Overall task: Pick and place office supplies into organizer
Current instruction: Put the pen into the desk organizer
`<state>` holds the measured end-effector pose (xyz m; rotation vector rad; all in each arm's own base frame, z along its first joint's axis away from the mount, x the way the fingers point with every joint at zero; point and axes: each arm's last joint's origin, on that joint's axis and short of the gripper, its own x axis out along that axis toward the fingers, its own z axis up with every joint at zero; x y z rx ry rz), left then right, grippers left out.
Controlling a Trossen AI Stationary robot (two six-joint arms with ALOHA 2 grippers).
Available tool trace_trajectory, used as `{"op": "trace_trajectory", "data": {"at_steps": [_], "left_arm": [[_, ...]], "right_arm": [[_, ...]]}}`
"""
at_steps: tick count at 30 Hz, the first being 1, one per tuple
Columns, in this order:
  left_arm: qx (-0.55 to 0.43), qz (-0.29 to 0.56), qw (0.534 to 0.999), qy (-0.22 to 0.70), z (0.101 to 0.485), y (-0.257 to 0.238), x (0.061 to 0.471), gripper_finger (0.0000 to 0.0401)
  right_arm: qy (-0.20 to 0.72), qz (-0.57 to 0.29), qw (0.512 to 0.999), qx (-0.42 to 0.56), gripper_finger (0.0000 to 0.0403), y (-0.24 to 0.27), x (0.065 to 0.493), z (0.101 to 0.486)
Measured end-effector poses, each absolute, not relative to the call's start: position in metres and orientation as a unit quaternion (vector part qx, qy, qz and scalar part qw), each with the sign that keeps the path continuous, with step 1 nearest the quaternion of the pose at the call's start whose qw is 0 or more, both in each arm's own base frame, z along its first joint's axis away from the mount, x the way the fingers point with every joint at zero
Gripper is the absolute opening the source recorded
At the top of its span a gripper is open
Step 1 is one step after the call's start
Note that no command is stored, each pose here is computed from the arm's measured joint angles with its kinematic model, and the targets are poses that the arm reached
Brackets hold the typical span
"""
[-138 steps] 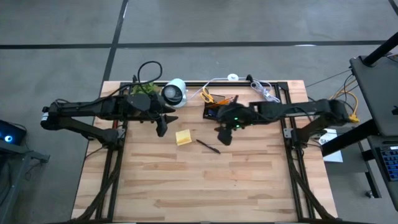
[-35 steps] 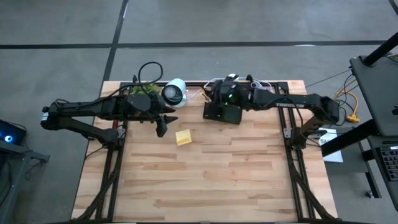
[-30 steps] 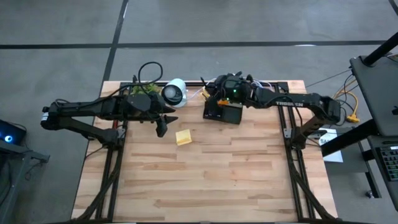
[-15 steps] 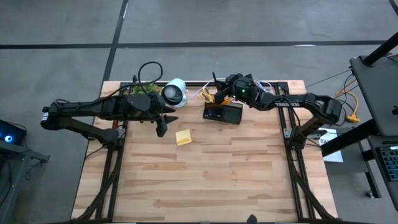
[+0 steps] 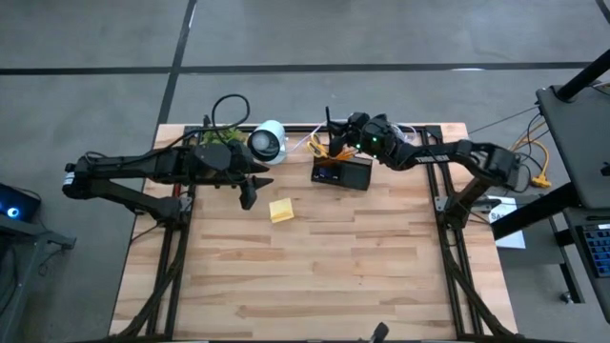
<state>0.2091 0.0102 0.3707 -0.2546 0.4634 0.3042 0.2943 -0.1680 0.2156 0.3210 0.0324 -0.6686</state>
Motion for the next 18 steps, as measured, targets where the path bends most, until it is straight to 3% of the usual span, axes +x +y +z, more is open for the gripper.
{"op": "trace_trajectory", "data": {"at_steps": [18], "left_arm": [[-0.137, 0.152, 0.953, 0.224, 0.371, 0.01, 0.209, 0.0153]], "right_arm": [[0.114, -0.32, 0.934, 0.108, 0.0018, -0.168, 0.297, 0.192]]}}
